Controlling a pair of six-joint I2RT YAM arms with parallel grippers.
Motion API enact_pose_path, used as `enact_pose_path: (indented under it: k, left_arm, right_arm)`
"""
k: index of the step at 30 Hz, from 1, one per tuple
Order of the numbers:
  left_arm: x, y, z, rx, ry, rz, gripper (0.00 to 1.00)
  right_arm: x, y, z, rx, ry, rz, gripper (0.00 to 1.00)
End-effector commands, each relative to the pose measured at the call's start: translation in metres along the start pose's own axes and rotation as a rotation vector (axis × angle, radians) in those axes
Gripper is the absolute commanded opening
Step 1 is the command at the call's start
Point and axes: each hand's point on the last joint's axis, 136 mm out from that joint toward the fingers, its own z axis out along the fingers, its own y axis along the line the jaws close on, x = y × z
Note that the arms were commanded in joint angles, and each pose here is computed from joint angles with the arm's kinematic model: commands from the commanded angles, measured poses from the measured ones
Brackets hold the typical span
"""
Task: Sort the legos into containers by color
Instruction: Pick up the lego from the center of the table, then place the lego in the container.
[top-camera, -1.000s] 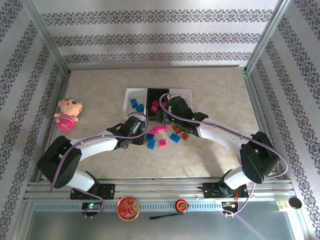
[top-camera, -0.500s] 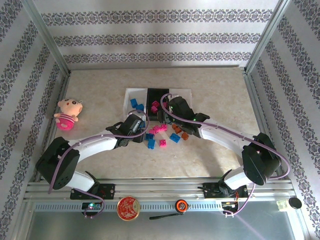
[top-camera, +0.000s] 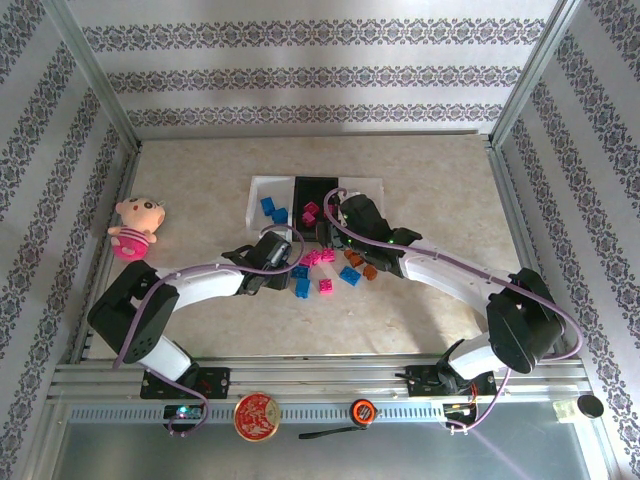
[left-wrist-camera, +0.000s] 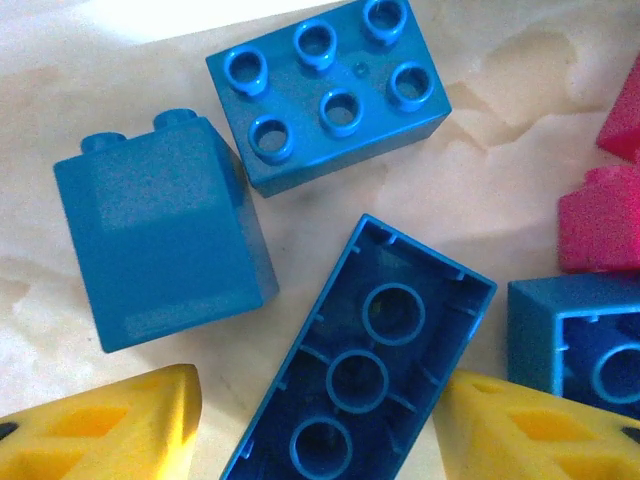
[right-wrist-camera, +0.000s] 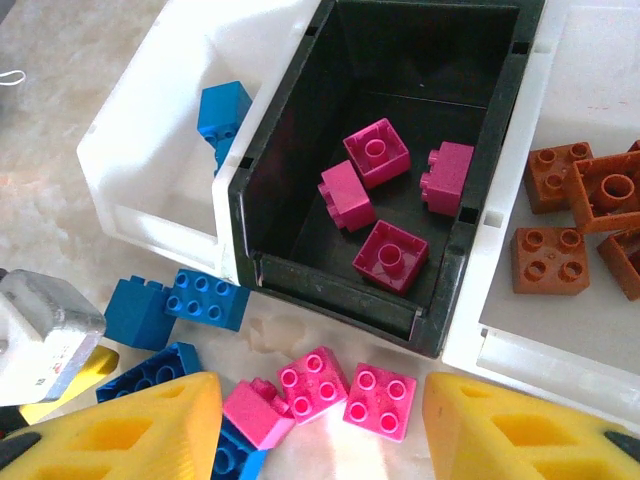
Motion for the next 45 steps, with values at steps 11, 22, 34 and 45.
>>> enact_pose_path:
  k: [11,22,34,45]
  left_arm:
    - [-0.003,-0.007,-0.008,0.044,-0.016,-0.003,0.37]
    - [-0.029,-0.023,-0.092,0.24,-0.173,-0.13,0.26]
    - [-0.157,0.017,-0.058,0.187,-0.245,-0.286,0.24]
    - [-0.197,0.033,-0.009,0.118,-0.212,-0.318,0.41]
  right_arm:
    - [-0.009,-0.01,-0.008,0.013,-0.049,0.026,0.56]
    - [0.004,-0.018,-0.012,0.01,-0.041,0.042,0.56]
    - [0.034,-0.024,-0.02,0.0,-0.001,0.052,0.55]
    - [0.077,-0.006,-0.04,-0.127,0.102,-0.007,0.58]
